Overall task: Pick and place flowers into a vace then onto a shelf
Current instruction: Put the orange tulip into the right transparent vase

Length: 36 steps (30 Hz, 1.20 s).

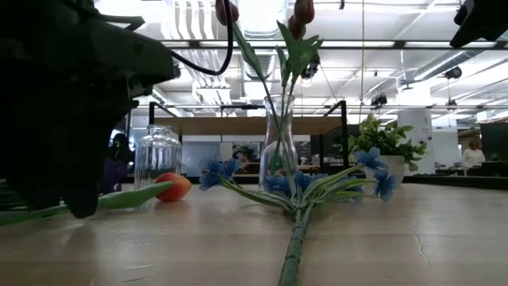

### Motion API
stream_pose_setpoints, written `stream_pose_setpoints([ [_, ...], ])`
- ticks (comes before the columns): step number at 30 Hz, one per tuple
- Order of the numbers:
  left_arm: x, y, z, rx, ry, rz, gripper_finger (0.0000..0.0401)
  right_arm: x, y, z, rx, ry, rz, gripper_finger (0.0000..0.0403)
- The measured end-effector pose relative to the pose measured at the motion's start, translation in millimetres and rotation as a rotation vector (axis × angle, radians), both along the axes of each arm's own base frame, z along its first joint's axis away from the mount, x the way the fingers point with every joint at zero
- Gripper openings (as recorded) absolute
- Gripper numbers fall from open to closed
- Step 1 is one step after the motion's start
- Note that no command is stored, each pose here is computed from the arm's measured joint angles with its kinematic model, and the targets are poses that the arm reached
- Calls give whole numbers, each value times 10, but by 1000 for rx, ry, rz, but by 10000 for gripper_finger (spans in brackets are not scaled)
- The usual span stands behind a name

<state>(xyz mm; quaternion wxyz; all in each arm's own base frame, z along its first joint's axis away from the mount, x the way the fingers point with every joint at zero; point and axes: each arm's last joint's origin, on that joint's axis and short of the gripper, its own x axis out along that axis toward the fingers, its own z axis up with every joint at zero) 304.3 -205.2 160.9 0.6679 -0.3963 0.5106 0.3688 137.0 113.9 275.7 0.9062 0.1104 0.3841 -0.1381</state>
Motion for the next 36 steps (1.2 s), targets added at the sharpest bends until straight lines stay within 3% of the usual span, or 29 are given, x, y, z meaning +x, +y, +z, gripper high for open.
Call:
stream_pose_setpoints([
  [9,-2,13,-42,-13,-3,2,140,-1,-1,-2,-9,4,8,120],
  [20,13,15,-45,-21,-13,-3,10,-7,-7,-38,-19,14,8,112],
  [36,101,-58,183,-72,-86,21,6,-21,-22,-123,-36,33,5,102],
])
